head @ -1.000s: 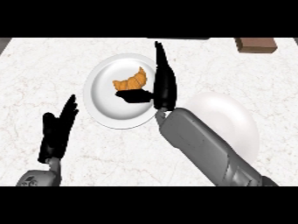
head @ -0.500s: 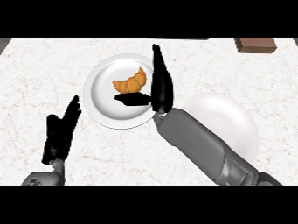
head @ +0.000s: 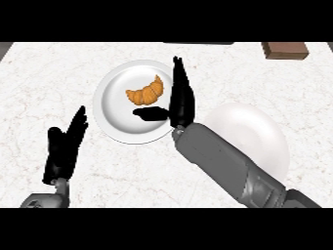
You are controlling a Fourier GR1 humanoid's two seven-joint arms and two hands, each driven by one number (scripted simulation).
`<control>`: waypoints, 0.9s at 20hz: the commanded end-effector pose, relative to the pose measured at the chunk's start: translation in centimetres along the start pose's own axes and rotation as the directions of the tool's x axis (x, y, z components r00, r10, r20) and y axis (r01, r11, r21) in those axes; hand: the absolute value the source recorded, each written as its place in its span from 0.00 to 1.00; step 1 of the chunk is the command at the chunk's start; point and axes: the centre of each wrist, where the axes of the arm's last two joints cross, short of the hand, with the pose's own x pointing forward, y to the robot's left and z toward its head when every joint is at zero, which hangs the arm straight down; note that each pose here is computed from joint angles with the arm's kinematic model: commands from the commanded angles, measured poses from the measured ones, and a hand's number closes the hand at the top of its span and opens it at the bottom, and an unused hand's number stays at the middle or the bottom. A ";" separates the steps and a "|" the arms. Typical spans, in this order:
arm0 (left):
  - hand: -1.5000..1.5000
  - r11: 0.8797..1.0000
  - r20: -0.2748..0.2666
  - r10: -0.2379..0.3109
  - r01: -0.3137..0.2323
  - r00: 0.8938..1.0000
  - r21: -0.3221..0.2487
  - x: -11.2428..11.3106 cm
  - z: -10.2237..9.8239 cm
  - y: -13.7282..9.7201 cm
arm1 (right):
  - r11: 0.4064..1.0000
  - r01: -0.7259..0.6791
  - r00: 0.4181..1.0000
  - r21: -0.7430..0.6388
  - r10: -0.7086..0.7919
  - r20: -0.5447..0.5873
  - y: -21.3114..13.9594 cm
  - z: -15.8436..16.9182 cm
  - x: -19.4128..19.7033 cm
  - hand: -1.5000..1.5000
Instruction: Pick the croissant from the plate and place it in the plate
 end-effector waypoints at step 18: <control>0.50 1.000 -0.012 0.021 -0.021 1.000 0.014 -0.8 0.9 0.2 | 0.989 -0.076 0.996 -0.126 0.070 -0.048 -2.0 0.2 -4.2 0.00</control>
